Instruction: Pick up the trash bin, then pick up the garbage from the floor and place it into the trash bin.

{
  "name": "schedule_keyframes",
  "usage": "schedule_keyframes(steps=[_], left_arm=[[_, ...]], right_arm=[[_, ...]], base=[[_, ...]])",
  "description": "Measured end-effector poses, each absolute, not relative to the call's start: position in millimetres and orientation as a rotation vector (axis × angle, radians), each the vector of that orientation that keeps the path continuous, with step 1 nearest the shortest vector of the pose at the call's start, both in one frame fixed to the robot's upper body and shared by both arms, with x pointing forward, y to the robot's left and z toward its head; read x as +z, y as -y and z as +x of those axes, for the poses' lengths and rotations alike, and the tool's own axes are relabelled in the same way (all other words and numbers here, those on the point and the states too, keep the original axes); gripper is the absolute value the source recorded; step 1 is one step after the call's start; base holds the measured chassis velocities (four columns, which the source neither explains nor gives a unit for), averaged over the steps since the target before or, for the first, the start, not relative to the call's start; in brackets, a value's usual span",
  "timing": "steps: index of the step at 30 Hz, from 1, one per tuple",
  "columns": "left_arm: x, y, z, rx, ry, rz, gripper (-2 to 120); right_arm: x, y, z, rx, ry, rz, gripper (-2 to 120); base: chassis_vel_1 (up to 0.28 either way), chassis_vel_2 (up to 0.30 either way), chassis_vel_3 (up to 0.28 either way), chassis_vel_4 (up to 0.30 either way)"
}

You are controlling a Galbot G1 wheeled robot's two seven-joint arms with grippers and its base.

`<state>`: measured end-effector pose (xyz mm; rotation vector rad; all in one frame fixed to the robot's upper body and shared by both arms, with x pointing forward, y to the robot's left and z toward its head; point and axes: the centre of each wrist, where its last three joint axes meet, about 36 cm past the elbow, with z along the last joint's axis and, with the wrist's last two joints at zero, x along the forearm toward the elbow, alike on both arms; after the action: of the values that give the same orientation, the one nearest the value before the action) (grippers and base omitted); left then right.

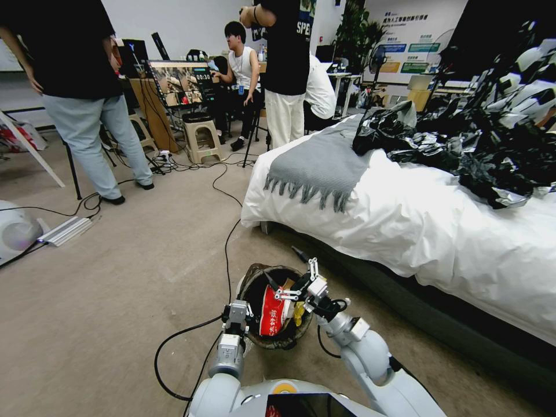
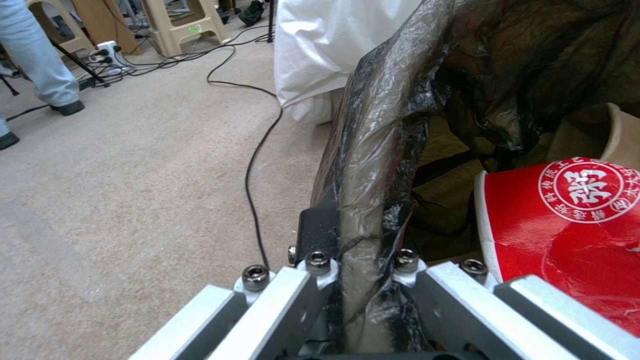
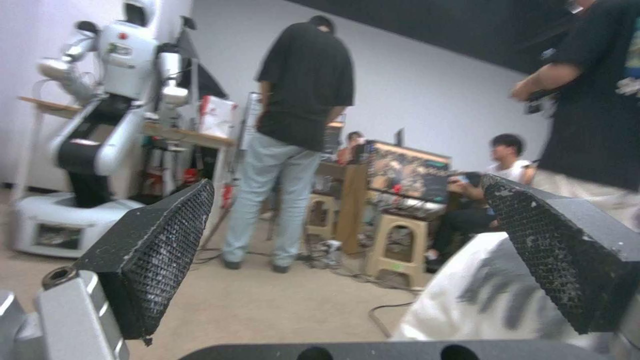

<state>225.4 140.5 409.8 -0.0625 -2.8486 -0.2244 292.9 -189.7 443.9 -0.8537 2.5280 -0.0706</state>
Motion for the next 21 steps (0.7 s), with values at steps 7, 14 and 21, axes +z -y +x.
schedule_keyframes(steps=[7, 14, 21], left_arm=[[411, -144, 226, -0.220, 2.851, -0.044, 0], [412, -145, 229, -0.204, 2.859, -0.033, 0], [416, -148, 231, -0.189, 2.871, -0.024, 0]], right_arm=[[439, 210, 284, -0.089, -2.665, -0.475, 100], [421, 225, 270, -0.070, -2.742, -0.213, 100], [398, 227, 256, -0.059, -2.809, -0.146, 100]], base=[[0.000, 0.000, 0.000, 0.000], [0.000, 0.000, 0.000, 0.000], [0.000, 0.000, 0.000, 0.000]])
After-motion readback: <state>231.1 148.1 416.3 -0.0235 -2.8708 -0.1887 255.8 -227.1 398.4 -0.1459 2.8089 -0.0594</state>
